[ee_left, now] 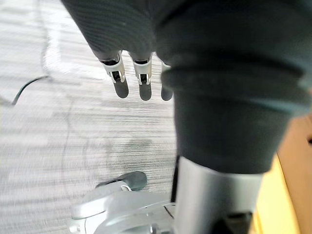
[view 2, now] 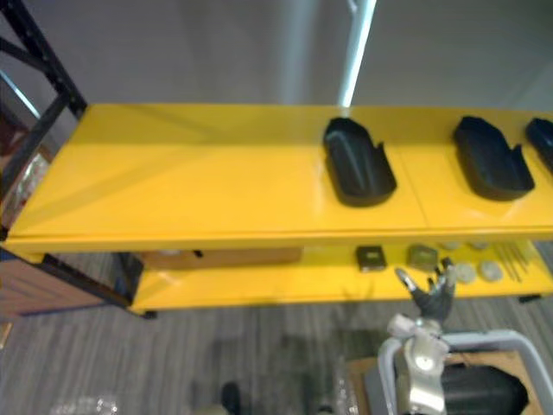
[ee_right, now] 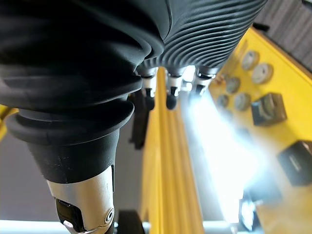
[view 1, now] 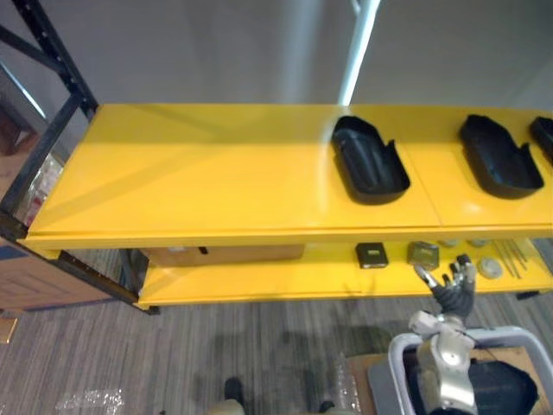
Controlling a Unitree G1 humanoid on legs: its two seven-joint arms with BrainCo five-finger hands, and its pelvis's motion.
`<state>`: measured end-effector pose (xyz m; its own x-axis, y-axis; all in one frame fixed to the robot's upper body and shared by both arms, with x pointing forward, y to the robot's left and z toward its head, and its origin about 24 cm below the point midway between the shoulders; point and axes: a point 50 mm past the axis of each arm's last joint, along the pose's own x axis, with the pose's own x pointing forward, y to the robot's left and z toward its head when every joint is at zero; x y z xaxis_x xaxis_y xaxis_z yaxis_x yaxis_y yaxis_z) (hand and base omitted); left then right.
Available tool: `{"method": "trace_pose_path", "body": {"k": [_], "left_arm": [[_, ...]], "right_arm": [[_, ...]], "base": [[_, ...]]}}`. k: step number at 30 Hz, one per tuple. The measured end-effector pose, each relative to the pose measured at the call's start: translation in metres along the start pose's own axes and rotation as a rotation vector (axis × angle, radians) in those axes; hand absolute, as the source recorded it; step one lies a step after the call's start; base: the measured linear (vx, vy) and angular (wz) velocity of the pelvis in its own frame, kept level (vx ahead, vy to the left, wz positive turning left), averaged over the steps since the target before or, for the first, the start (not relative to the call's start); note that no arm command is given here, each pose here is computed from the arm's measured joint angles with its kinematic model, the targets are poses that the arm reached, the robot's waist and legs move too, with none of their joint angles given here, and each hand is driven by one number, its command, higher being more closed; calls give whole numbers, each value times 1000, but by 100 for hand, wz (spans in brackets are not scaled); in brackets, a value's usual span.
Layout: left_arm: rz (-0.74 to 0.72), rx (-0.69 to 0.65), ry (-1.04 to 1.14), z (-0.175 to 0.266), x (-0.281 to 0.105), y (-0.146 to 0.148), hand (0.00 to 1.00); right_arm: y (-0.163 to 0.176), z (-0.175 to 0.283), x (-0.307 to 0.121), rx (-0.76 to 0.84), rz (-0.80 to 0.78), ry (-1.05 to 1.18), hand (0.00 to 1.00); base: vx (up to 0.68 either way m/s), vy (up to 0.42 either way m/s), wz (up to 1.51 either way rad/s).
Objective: Walk over and take plastic housings, then place them on the shelf
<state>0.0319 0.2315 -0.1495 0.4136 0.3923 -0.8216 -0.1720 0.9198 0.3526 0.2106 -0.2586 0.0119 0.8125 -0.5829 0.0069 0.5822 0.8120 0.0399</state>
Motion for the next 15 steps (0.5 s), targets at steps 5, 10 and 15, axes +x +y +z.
{"method": "trace_pose_path", "body": {"k": [5,10,15], "left_arm": [[4,20,15,-7,-2,5,0],[7,-19,-53,10,2,1,0],[43,-86,-112,26,5,4,0]], "right_arm": [[-9,31,8,-17,8,-133,0],[-9,69,29,-35,68,-291,0],[-4,74,30,-13,99,-320,0]], "base": [[-30,43,-98],[-104,122,-141],[-143,105,-65]]}}
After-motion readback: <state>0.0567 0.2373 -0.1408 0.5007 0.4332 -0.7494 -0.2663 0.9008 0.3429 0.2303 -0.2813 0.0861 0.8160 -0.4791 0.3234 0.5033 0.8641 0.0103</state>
